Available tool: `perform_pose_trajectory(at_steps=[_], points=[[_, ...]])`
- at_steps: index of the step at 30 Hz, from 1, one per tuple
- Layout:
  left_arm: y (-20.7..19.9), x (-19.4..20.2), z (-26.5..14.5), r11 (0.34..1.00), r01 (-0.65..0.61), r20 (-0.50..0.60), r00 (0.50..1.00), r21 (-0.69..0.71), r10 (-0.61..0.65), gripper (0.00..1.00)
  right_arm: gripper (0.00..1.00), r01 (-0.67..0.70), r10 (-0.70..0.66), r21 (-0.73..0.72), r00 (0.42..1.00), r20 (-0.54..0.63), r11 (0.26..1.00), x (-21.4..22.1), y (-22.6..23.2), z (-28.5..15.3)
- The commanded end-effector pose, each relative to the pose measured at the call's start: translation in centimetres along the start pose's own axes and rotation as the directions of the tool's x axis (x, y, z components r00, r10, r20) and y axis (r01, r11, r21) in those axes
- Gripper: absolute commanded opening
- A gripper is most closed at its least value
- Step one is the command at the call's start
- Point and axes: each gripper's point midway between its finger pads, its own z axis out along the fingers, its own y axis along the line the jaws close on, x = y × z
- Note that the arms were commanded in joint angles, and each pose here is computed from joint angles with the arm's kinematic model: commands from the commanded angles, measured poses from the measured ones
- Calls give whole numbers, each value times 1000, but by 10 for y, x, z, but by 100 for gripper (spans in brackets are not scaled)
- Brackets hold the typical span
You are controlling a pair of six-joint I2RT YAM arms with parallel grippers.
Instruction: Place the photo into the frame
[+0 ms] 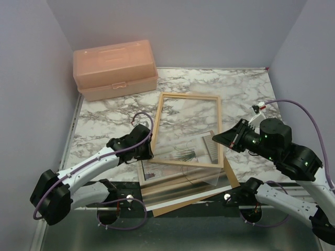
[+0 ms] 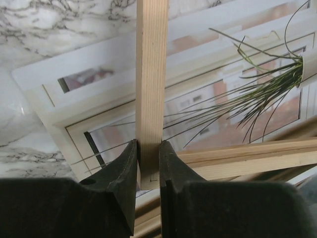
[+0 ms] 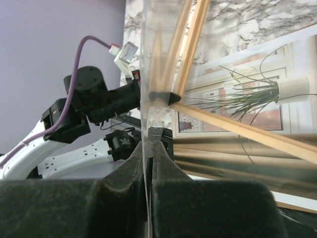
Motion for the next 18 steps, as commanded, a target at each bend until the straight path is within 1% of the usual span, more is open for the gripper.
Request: perform_pose_trajectory(at_steps=[1,6,13,14,15,18], points=[[-2,14,-9,995,84,39,996,50,-86,0,0,19,-20,36,1000,12,999,2,-13,9],[4,37,-10,994,97,11,995,52,-98,0,0,18,-18,45,1000,1,999,8,-19,19],[14,60,-6,997,83,-43,996,-1,-83,0,0,25,-23,58,999,-24,998,15,-26,28],[15,62,-6,997,78,-47,996,-11,-79,3,0,27,-25,64,999,-28,998,17,-28,30],[17,64,-6,997,73,-49,996,-25,-74,9,0,31,-29,70,999,-35,997,19,-31,31],[23,68,-7,997,60,-57,996,-51,-63,32,0,44,-39,83,998,-55,996,23,-36,36]])
